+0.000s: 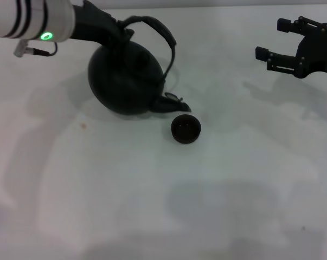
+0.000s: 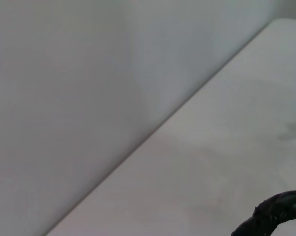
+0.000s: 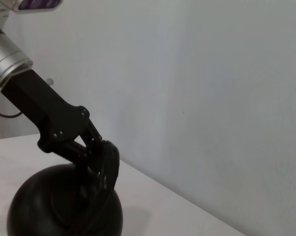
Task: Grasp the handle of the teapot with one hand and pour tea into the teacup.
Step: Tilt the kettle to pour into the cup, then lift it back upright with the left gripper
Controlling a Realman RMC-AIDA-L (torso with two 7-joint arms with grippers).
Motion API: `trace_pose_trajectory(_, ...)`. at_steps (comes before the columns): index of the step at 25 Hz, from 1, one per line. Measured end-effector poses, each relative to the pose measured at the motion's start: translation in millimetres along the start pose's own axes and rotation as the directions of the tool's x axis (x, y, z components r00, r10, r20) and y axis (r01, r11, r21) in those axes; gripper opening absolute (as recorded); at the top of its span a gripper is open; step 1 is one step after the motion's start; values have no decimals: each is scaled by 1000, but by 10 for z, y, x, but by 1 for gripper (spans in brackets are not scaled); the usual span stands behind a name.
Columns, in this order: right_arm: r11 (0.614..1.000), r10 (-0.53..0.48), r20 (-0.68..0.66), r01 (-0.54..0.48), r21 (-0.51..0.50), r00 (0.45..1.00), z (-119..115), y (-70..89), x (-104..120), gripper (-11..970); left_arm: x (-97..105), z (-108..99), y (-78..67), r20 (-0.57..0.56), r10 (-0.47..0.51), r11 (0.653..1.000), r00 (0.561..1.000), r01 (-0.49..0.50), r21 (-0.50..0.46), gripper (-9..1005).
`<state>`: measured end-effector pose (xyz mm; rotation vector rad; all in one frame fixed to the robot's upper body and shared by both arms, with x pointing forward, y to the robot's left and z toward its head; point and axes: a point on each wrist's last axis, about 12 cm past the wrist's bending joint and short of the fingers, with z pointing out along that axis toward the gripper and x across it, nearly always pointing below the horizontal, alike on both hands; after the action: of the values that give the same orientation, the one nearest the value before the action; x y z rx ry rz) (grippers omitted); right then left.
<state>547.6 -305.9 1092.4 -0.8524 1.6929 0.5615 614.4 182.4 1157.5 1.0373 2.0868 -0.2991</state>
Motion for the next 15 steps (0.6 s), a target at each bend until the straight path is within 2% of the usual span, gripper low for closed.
trace_pose_trajectory(5, 1000, -3, 0, 3, 2, 1000, -1, 3, 13, 844, -69, 39, -95, -45, 41, 999, 998, -40, 10, 159)
trace_pose_trajectory(15, 1000, 3, 3, -3, -1, 1000, -6, 26, 59, 843, -155, -110, -109, -92, 111, 992, 989, -116, -47, 157)
